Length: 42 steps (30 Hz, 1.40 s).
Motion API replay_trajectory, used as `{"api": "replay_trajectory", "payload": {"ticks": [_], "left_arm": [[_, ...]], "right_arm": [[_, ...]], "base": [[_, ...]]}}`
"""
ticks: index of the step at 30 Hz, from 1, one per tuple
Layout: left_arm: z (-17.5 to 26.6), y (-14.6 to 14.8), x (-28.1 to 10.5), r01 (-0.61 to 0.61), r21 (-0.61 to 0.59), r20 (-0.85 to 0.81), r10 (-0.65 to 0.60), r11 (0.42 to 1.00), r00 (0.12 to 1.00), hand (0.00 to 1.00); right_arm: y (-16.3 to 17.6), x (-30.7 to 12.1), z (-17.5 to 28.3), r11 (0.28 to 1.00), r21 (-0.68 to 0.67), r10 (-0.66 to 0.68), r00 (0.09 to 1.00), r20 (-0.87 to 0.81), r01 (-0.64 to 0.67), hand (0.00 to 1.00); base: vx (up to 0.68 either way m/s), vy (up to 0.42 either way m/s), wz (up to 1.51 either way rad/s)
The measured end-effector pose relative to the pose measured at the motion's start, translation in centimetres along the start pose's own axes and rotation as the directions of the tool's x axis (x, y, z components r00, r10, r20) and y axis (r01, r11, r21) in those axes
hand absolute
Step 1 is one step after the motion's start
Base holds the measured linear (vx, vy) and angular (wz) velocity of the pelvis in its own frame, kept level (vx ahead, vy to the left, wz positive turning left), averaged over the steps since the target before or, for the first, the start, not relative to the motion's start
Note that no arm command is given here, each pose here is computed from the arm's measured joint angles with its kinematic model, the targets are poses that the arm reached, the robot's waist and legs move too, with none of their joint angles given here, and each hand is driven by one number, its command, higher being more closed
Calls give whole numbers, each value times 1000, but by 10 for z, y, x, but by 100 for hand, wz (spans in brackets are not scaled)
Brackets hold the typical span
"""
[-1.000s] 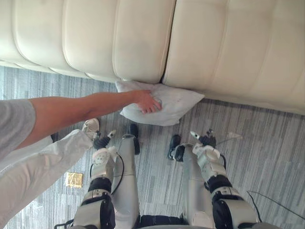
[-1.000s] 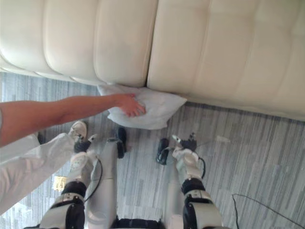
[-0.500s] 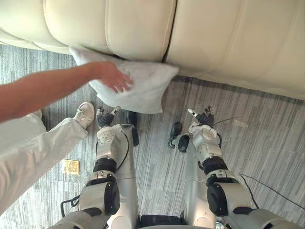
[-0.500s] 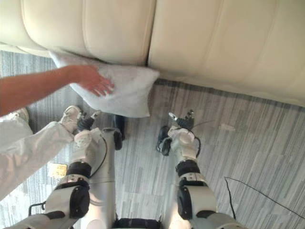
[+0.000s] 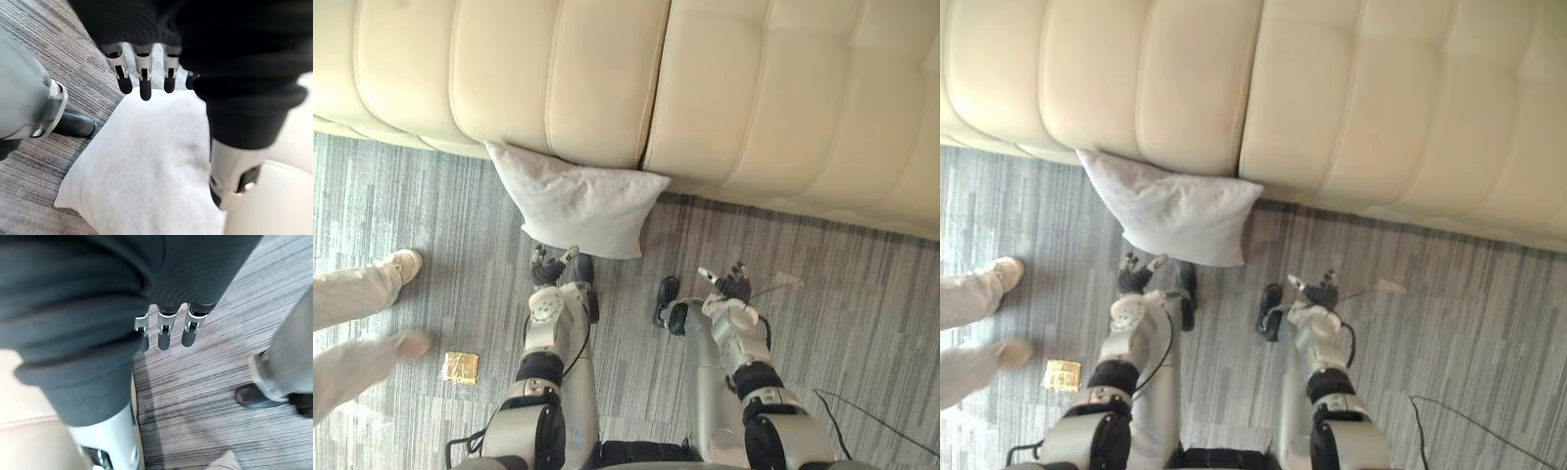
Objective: Pick up cushions and gather them together orderly.
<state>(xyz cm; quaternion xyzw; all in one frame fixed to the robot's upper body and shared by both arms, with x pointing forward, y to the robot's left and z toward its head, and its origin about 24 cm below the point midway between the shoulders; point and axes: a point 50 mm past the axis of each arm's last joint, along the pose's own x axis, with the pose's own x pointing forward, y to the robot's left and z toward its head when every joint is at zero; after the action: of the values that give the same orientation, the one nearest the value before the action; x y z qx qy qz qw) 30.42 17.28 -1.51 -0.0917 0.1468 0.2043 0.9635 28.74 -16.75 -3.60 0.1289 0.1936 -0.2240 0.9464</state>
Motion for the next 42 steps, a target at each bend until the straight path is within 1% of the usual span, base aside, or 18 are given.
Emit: {"api": "replay_trajectory", "payload": {"ticks": [4,6,7,12,14,17,24,34,38,42], "left_arm": [[-24,11,-12,24,63,-51,-20,998,999,0],[-48,20,-25,41,104,-114,-29,994,993,0],[-52,22,-28,46,109,-126,-32,993,991,0],[-94,46,-52,35,143,-273,5,989,962,0],[-118,59,-67,34,169,-360,29,985,933,0],[-138,70,-82,34,203,-437,60,979,897,0],[-156,78,-97,63,244,-509,73,968,857,0],[-165,80,-104,104,269,-545,62,958,836,0],[-160,77,-100,106,265,-525,51,958,849,0],[-149,66,-89,111,247,-480,22,963,877,0]], "right_arm": [[-13,-12,-19,1000,-11,4,999,-32,-5,0],[-30,-24,-41,999,-32,-15,996,-83,12,0],[-33,-27,-46,999,-34,-20,995,-96,17,0],[-65,-53,-90,995,-69,-82,969,-234,68,0],[-81,-65,-111,991,-90,-126,942,-312,103,0],[-95,-75,-127,984,-122,-167,913,-373,131,0],[-99,-86,-142,984,-122,-169,882,-439,128,0],[-102,-90,-150,983,-145,-168,863,-476,112,0],[-94,-82,-144,985,-159,-138,877,-460,72,0],[-82,-62,-125,987,-152,-110,910,-401,52,0]], "base": [[82,-23,1],[108,-26,10],[127,-42,9],[146,-28,7],[160,-27,3],[141,-4,1],[112,2,5],[16,-3,7],[-103,-2,64],[-199,79,84]]}}
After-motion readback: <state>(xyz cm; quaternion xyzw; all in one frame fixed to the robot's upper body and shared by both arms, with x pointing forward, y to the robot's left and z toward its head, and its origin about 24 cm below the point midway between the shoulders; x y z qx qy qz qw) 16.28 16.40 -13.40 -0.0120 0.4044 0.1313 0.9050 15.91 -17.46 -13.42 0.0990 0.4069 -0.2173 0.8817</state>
